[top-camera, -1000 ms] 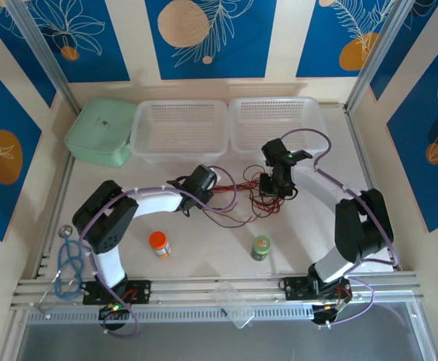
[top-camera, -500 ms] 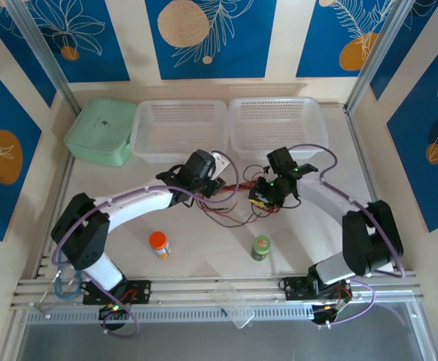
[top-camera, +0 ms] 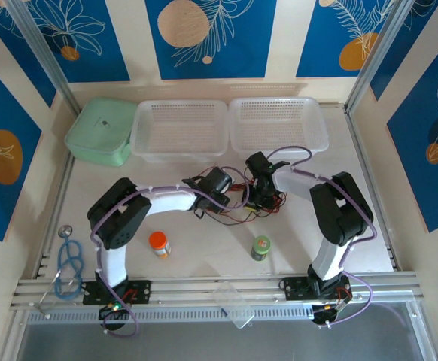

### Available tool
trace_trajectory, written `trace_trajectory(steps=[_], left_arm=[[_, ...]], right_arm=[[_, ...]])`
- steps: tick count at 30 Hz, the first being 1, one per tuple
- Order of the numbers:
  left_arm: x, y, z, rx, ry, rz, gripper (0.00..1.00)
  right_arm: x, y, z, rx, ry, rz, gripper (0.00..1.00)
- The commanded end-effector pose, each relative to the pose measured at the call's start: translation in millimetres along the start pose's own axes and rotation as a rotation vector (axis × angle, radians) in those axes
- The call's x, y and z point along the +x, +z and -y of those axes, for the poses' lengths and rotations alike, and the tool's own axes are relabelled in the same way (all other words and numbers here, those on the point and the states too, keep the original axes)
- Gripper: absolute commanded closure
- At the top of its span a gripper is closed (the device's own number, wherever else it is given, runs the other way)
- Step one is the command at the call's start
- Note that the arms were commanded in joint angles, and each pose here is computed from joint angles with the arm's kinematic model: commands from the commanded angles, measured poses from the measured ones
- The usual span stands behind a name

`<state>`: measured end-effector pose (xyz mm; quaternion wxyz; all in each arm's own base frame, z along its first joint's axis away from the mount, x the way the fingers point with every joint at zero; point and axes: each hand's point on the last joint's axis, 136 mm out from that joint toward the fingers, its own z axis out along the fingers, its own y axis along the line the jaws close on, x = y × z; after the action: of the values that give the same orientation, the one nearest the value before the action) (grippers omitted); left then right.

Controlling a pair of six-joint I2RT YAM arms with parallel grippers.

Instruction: Untangle the cables

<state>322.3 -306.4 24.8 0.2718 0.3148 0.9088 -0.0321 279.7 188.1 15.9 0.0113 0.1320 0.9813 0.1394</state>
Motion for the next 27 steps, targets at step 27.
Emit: trace_trajectory(steps=[27], left_arm=[[41,-53,-97,-0.422,0.185,-0.198,0.47]], right_arm=[[-29,-72,103,0.082,0.228,0.168,0.9]])
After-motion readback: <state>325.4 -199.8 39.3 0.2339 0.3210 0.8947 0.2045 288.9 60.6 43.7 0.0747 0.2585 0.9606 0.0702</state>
